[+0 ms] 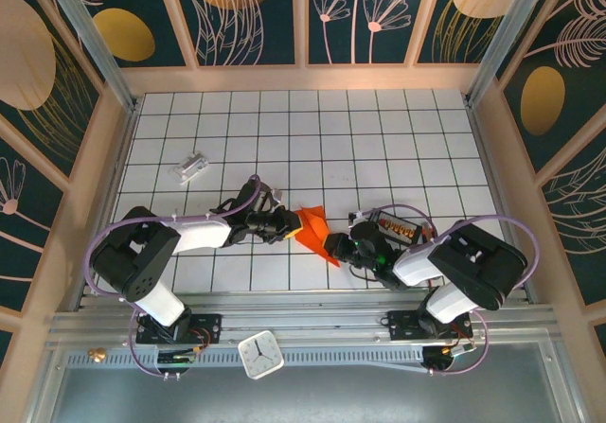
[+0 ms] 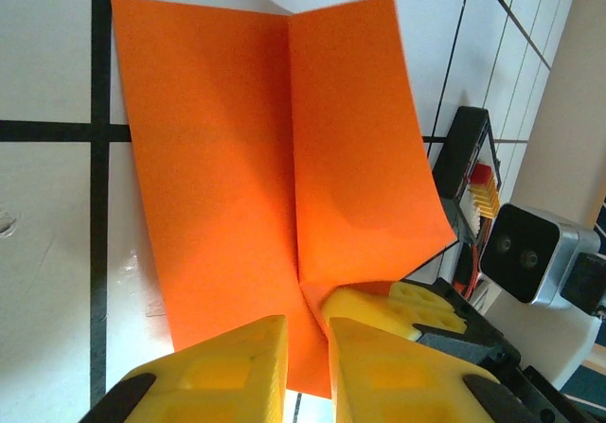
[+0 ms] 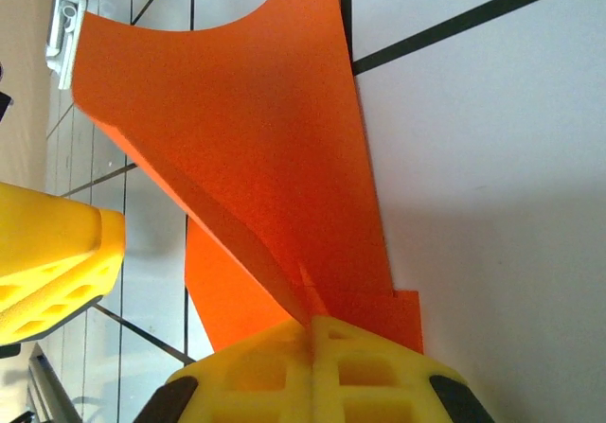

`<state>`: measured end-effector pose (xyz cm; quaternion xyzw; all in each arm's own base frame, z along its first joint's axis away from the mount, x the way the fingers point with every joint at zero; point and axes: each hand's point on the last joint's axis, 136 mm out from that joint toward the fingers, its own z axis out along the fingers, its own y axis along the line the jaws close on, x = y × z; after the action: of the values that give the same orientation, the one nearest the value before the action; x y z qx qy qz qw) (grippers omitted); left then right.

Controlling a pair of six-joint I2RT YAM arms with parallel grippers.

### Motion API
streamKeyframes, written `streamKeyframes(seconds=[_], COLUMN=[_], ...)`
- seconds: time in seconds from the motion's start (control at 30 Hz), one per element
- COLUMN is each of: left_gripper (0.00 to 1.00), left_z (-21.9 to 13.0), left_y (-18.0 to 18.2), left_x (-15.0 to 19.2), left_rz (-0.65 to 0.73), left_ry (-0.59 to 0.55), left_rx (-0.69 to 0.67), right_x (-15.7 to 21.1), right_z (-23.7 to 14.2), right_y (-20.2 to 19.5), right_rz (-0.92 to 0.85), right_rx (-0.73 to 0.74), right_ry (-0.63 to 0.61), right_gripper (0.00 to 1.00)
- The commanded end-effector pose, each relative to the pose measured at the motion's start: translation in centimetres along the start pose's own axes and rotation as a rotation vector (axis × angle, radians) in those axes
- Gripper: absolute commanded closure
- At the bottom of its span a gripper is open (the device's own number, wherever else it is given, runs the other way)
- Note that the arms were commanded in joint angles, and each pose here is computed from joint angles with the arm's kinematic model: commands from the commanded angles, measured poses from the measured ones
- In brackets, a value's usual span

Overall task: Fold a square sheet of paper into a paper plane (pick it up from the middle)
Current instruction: Fourth fold the wing at the center of the table.

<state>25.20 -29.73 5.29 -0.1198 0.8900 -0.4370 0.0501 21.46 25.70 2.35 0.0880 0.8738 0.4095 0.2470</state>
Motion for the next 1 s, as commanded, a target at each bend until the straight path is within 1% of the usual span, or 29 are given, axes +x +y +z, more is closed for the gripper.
streamKeyframes(seconds=[0.0,0.13,0.4,0.5,0.6,0.73,0.97], left_gripper=[0.8,0.79,0.76,0.76,0.76,0.76,0.76], left_z=[0.2,0.3,1.8,2.5,3.5,4.1,5.3], left_y=[-1.4,-2.6,-5.7,-6.2,-6.0,-6.5,-4.8], left_x=[-0.1,-0.1,1.4,1.4,1.3,0.8,0.5], left_rz=[0.034,0.094,0.201,0.206,0.198,0.218,0.201], left_ry=[0.001,-0.004,0.048,0.06,0.084,0.082,0.082], left_rx=[0.043,0.064,0.135,0.153,0.158,0.16,0.106], right_x=[0.7,0.9,1.0,1.0,1.0,1.0,1.1], right_z=[0.1,0.1,0.4,0.5,0.5,0.6,0.6], right_y=[-1.2,-1.8,-2.2,-2.2,-2.3,-2.3,-2.4], right_rz=[0.041,0.063,0.072,0.072,0.072,0.073,0.068], right_rx=[0.022,0.044,0.063,0.068,0.075,0.08,0.088], right_ry=[0.027,0.038,0.047,0.048,0.05,0.052,0.056], right_gripper=[0.99,0.99,0.99,0.99,0.99,0.99,0.98])
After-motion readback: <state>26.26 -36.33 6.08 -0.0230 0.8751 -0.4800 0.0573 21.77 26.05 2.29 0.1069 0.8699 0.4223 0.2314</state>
